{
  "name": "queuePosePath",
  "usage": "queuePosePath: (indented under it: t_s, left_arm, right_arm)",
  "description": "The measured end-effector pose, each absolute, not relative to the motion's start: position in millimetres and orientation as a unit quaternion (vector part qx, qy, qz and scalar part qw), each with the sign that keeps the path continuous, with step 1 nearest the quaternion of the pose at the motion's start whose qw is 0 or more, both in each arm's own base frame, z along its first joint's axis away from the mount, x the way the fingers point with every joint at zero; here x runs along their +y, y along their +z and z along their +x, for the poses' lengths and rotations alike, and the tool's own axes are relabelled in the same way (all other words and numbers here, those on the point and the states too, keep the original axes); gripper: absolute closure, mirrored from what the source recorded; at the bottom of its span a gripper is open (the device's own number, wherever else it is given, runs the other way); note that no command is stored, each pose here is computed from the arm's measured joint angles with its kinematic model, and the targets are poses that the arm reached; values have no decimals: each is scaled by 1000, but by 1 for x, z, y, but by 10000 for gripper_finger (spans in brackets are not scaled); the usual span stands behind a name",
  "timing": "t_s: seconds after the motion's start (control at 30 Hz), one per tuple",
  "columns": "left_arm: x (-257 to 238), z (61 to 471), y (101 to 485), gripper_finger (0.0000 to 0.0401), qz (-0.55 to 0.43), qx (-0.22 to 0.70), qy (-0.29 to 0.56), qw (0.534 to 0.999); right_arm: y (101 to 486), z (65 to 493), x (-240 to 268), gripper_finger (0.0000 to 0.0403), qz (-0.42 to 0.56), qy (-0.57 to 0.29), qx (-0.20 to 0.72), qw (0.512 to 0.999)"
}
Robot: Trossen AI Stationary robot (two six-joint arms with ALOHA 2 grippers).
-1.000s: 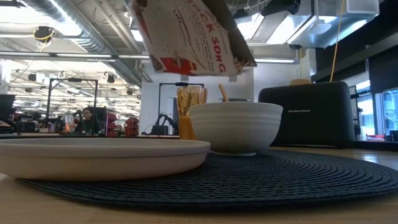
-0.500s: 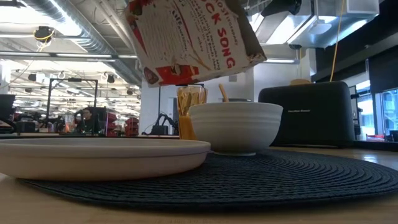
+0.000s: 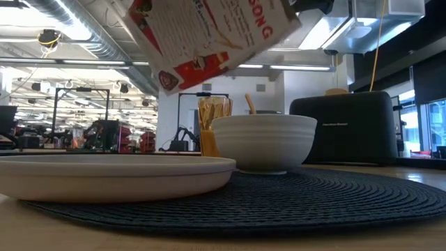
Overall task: Arrange a breakfast setting
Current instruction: Pour the cereal from the cereal box into the white bowl
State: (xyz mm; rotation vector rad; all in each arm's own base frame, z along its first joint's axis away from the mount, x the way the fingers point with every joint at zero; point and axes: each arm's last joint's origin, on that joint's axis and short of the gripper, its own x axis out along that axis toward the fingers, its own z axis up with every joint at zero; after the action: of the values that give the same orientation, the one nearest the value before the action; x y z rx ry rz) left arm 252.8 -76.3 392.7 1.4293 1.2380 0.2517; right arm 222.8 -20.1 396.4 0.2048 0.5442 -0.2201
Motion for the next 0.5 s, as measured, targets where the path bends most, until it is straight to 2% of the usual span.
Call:
queuePosePath:
  t_s: [0.37,0.5]
  left_arm:
    - [-70,236,406,401,550,507,145,648]
    - [-67,228,411,401,483,499,155,703]
  right_arm:
    - [399,224,-22,158,87,-134,250,955]
    - [404,223,-26,158,61,-201,233,949]
